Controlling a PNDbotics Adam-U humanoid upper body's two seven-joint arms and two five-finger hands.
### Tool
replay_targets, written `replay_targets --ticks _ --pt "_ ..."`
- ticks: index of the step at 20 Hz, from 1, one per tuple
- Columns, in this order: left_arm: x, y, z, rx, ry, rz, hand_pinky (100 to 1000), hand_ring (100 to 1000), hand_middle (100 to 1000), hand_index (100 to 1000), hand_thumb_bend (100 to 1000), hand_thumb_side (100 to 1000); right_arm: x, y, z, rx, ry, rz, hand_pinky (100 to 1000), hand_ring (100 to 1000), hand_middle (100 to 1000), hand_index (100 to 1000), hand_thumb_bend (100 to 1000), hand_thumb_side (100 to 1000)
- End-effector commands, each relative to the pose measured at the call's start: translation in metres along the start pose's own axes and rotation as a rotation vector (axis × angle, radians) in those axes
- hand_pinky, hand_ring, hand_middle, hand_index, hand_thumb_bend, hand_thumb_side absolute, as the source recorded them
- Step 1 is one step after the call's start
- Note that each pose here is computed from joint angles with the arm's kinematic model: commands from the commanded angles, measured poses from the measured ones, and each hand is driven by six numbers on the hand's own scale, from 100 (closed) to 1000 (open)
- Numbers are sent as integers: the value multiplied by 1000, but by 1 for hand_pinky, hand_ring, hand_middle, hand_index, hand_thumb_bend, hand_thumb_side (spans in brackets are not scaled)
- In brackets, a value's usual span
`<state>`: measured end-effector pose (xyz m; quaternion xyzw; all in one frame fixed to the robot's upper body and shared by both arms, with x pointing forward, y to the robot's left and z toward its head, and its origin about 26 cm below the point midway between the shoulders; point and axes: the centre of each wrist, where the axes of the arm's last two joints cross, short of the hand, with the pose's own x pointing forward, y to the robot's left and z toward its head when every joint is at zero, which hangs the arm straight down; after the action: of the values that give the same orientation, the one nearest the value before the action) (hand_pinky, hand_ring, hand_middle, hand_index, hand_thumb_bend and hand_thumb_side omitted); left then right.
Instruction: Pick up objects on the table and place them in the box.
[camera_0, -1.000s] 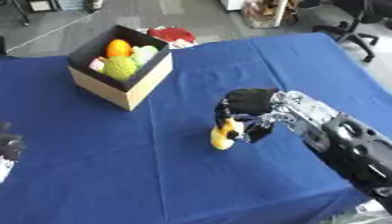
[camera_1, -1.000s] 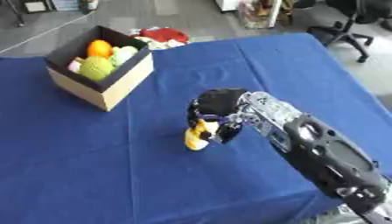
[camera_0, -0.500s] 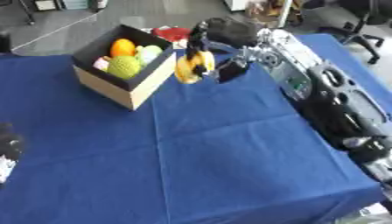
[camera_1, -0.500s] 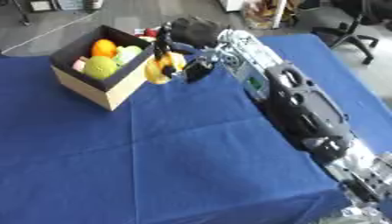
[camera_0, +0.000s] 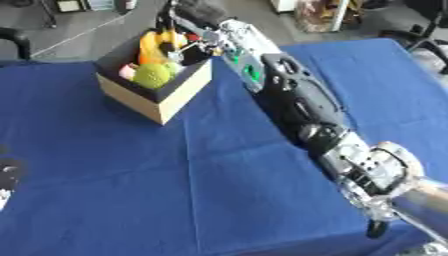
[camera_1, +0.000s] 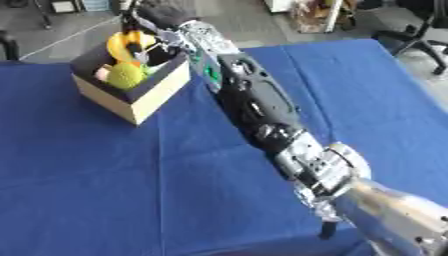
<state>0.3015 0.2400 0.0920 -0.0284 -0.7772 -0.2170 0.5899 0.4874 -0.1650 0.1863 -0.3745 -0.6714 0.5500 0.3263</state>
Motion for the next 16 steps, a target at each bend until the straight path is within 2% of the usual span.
replay_targets --ticks 1,3,5,7,8,9,10,11,14,16 --pt "13 -1 -7 -24 -53 -5 784 669 642 846 420 512 -9 2 -6 -79 144 61 772 546 442 482 129 100" --pt "15 -1 -8 -29 -60 -6 783 669 641 846 420 512 -15 6 -5 -149 261 101 770 551 457 515 143 100" --pt "16 0 -9 -29 -62 -8 783 669 640 846 421 512 -20 11 -3 -203 358 146 777 582 516 610 173 100" --pt "16 0 -9 -29 -61 -10 783 669 640 846 420 512 -25 18 -1 -217 441 178 791 640 617 741 239 100" --pt "16 0 -9 -29 -62 -11 783 669 640 846 420 511 -26 22 1 -208 472 186 808 691 690 812 309 100" --pt "16 1 -9 -28 -62 -11 783 669 640 846 420 511 -27 25 1 -193 489 190 824 734 754 882 398 100" --pt "16 1 -9 -28 -62 -12 783 669 640 846 420 512 -28 26 2 -180 496 188 840 762 798 921 455 151" --pt "16 1 -9 -28 -62 -12 783 669 640 846 420 512 -29 27 2 -170 495 184 864 801 850 960 509 252" --pt "17 1 -9 -26 -62 -13 783 668 639 846 420 511 -30 25 3 -163 479 159 888 839 892 980 560 365" --pt "17 1 -9 -23 -62 -15 784 668 639 846 421 511 -30 19 3 -194 469 140 889 832 888 979 516 392"
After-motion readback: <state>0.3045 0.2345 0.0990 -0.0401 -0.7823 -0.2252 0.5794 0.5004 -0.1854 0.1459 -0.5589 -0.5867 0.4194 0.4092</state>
